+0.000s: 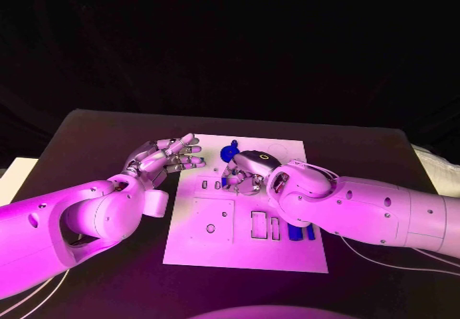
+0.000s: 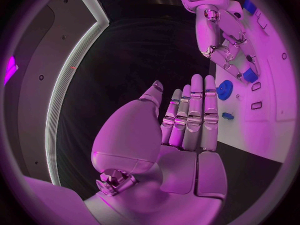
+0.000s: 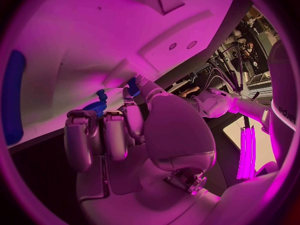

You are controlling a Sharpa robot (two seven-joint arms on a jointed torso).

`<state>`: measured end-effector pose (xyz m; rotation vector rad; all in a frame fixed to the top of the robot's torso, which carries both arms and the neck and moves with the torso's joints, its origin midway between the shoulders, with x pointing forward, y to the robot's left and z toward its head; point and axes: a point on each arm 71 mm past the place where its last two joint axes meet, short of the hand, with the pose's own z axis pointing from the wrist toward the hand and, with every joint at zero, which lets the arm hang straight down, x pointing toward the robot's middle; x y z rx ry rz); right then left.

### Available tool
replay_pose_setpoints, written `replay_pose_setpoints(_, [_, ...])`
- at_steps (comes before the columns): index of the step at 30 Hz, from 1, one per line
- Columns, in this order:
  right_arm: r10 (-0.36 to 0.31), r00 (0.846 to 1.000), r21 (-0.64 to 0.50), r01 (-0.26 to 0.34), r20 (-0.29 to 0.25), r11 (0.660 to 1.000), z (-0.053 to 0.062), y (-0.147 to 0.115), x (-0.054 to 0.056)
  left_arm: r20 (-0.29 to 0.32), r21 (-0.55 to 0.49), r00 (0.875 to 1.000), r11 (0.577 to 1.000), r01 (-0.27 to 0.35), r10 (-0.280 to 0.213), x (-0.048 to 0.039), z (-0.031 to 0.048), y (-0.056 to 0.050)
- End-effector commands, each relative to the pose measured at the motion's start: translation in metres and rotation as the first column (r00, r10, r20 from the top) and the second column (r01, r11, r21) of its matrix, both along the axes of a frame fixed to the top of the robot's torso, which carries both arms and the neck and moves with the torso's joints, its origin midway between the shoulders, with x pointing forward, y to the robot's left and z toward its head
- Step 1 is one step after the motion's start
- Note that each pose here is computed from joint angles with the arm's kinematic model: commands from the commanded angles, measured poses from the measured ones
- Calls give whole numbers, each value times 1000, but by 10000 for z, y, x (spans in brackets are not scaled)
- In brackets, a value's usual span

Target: Assemble the parts on the task board

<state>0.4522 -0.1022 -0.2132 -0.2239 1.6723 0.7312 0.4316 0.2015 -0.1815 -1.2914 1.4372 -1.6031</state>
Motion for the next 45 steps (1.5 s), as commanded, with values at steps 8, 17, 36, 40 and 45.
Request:
replay_pose_setpoints(8, [-2,1000,-45,0,-25,999,-73,-19,-16,10,-16,1000,1000,17,-17,-5,17,-23])
replay_pose_setpoints(17, [-4,1000,-35,3,-17,999,-67,-17,-16,8,-16,1000,1000,17,-17,-3,16,-21])
replay_pose_setpoints(36, [-10,1000,-30,9,-12,1000,-68,-21,-15,6,-17,1000,1000,19,-19,-5,14,-23])
replay_pose_setpoints(40, [-17,1000,-22,17,-4,1000,-60,-30,-12,5,-17,1000,1000,19,-19,-5,13,-23])
replay_pose_setpoints(45, [-28,998,44,25,51,999,14,-75,-39,-5,5,1000,1000,25,-25,2,-2,-15])
